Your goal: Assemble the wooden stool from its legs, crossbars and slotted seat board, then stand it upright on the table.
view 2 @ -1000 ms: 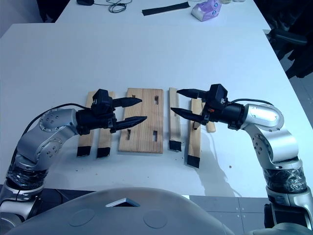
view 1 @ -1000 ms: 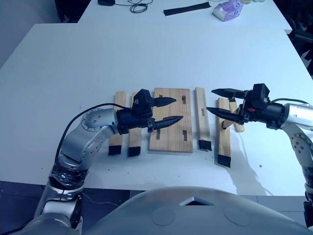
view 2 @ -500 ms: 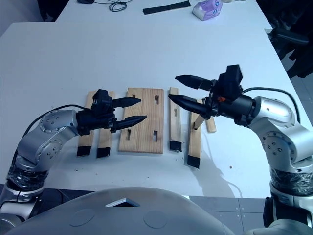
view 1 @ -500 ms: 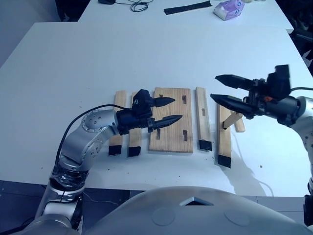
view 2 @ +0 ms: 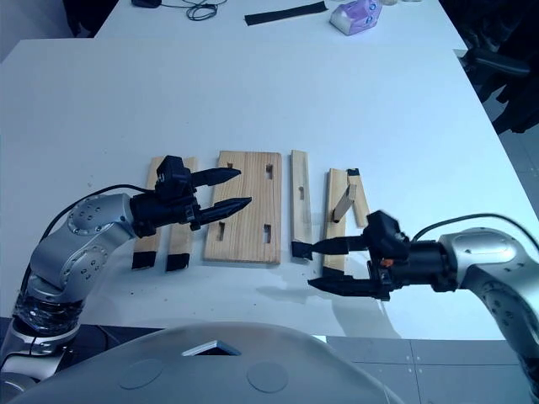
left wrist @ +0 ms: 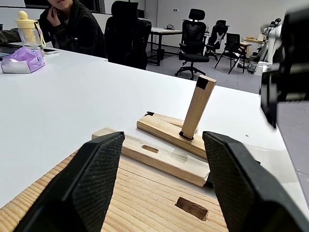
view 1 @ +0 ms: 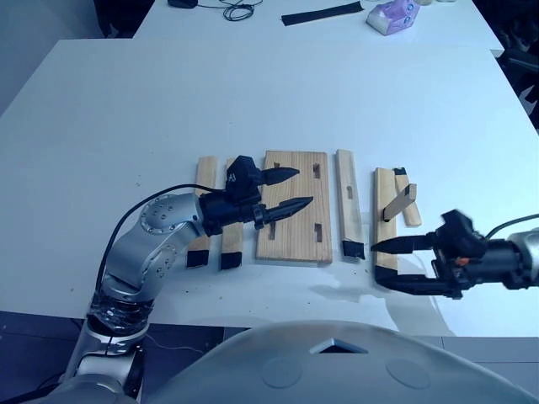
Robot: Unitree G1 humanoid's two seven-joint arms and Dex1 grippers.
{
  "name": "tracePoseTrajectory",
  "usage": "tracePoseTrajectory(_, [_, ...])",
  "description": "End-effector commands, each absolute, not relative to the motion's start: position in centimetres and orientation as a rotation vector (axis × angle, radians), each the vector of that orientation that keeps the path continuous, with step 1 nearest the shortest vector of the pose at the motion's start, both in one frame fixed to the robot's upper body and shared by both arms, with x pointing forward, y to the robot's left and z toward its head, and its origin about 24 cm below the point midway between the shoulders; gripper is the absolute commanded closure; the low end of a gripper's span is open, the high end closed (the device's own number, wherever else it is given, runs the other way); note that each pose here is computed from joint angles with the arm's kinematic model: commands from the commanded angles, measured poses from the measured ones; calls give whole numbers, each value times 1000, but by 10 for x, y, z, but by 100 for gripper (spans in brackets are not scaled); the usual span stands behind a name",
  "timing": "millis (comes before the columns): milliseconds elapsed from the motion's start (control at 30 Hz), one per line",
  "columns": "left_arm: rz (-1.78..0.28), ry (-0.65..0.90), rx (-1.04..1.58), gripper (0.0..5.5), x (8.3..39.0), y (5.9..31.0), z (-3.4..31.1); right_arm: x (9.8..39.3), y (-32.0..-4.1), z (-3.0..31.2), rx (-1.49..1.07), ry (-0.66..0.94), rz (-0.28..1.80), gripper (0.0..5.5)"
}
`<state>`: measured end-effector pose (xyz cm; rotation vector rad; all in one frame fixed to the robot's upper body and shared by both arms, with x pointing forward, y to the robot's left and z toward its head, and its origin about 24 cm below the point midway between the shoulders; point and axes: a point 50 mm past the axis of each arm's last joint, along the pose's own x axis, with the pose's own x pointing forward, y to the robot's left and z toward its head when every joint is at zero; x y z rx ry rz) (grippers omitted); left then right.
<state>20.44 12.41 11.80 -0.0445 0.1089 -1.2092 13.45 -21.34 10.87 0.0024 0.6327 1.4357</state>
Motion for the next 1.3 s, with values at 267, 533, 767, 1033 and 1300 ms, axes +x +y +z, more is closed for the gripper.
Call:
tracePoseTrajectory(267, [-1225, 106, -41, 248, 202, 125, 120, 117, -224, 57, -250, 761, 1389, 269])
tracePoseTrajectory(533, [-1203, 106, -53, 248, 198, 125, 119, 131, -231, 87, -225, 636, 1317, 269])
tracePoseTrajectory(767, [-1159, 103, -61, 248, 192, 128, 118, 133, -225, 130, -234, 503, 1093, 228])
tracePoseTrajectory(1033, [-1085, 105, -65, 248, 185, 135, 116, 102, -208, 112, -297, 720, 730, 177])
tracePoseTrajectory(1300, [-1084, 100, -62, 248, 187, 135, 117, 117, -193, 103, -176, 681, 506, 177])
